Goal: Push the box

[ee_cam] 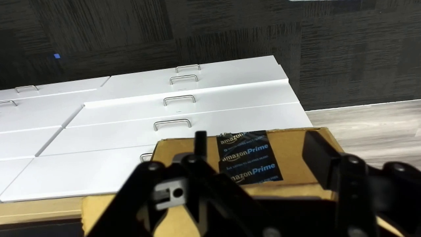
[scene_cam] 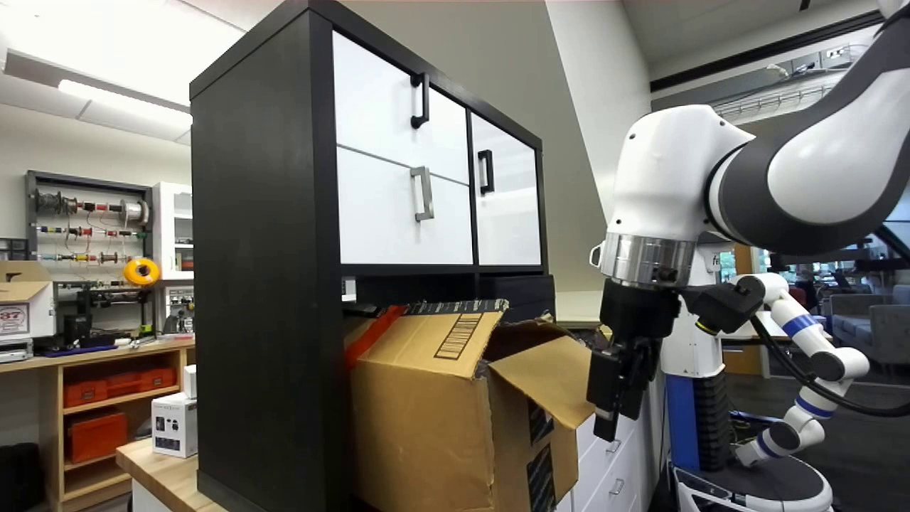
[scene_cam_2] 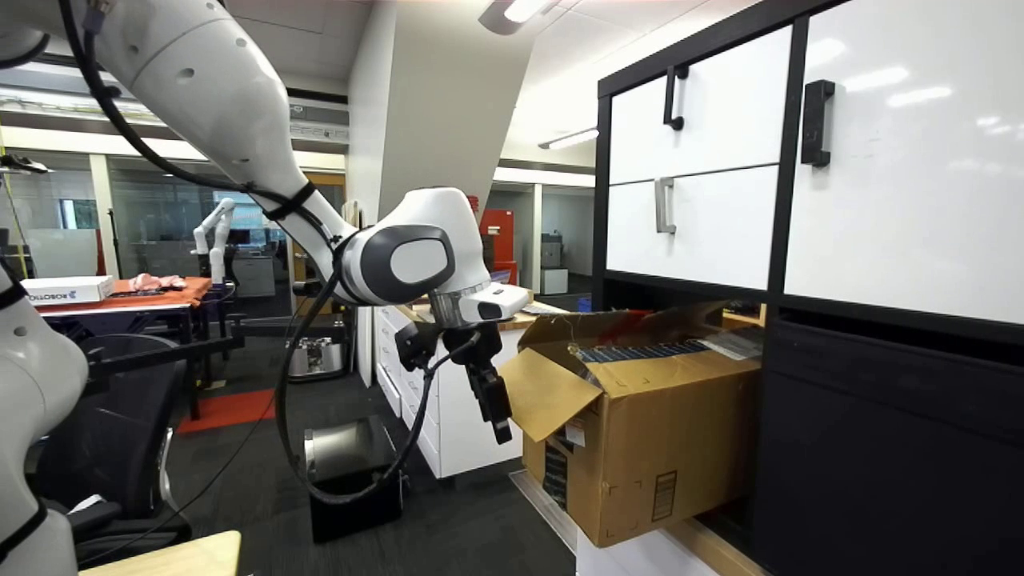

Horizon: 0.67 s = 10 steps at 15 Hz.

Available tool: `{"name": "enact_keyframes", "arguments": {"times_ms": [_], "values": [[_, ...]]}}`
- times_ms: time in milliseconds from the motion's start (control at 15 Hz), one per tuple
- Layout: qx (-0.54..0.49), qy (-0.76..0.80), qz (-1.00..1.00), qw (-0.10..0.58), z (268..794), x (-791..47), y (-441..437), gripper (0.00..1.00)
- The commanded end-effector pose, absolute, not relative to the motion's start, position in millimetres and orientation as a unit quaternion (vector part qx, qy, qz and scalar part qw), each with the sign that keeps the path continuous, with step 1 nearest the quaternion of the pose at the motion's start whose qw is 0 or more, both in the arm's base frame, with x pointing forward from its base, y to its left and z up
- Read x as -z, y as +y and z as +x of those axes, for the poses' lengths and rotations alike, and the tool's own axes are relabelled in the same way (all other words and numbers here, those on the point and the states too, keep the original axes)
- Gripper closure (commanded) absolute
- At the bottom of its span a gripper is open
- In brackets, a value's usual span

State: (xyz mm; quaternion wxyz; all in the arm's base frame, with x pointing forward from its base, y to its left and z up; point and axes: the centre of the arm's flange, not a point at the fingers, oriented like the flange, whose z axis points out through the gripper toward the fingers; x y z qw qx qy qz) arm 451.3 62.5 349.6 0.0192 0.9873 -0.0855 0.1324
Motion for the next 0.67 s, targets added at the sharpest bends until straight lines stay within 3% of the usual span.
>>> {"name": "enact_keyframes", "arguments": {"times_ms": [0, 400, 600], "values": [[-0.150, -0.101, 0.983, 0.020, 471.6, -327.7, 45.2, 0.53], [-0.199, -0.097, 0.975, 0.008, 505.5, -319.0, 36.4, 0.93], [-0.235, -0.082, 0.969, 0.009, 519.5, -326.1, 44.7, 0.98]]}}
